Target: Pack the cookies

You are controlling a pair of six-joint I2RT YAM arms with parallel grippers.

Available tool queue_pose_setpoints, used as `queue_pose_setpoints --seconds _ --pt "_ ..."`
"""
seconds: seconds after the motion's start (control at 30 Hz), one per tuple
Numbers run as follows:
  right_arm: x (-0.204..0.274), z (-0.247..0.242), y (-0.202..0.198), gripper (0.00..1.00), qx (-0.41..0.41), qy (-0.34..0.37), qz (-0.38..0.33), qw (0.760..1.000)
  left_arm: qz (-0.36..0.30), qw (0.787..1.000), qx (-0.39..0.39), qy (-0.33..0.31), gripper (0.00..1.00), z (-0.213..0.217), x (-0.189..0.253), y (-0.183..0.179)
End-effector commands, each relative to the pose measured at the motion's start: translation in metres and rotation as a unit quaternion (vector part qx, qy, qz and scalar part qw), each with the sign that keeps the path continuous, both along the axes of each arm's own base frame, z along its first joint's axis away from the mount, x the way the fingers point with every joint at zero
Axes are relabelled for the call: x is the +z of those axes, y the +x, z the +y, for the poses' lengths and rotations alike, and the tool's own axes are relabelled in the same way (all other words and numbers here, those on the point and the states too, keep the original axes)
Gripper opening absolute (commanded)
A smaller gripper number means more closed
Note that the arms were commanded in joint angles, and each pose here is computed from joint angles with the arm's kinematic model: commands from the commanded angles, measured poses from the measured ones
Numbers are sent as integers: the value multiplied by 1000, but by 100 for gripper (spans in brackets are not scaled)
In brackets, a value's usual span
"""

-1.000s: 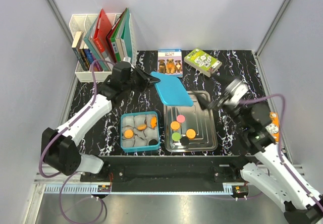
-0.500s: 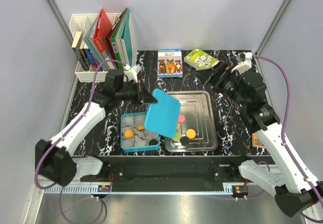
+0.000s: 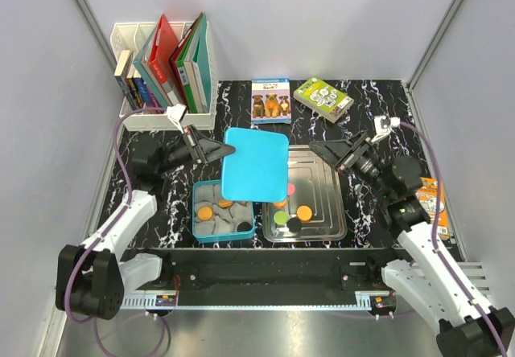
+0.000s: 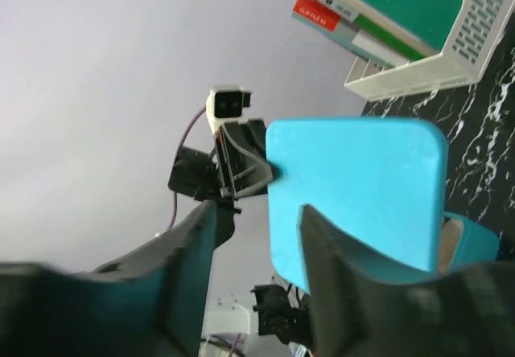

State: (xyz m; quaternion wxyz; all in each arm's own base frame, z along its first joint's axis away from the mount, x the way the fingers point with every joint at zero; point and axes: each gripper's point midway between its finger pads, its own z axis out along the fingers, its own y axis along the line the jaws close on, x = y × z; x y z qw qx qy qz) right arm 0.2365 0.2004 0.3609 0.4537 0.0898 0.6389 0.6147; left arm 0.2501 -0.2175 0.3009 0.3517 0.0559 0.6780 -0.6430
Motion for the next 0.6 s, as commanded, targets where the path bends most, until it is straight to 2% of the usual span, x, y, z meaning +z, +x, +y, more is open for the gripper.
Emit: queue_pose_setpoints --seconds 0.0,0.03,0.07,0.23,0.57 --pt "7 9 -10 44 59 73 -7 996 -76 992 -33 -93 0 10 55 -19" --pt "2 11 -12 57 68 68 -1 995 -80 991 -33 -98 0 11 57 -20" --pt "-3 11 -10 62 66 61 13 996 -79 991 -33 -99 0 12 57 -20" --pt "-19 22 -6 71 92 7 36 995 -73 991 -25 -108 0 14 57 -17" --pt "-58 39 14 68 129 -14 70 989 -61 988 -27 -139 0 16 56 -18"
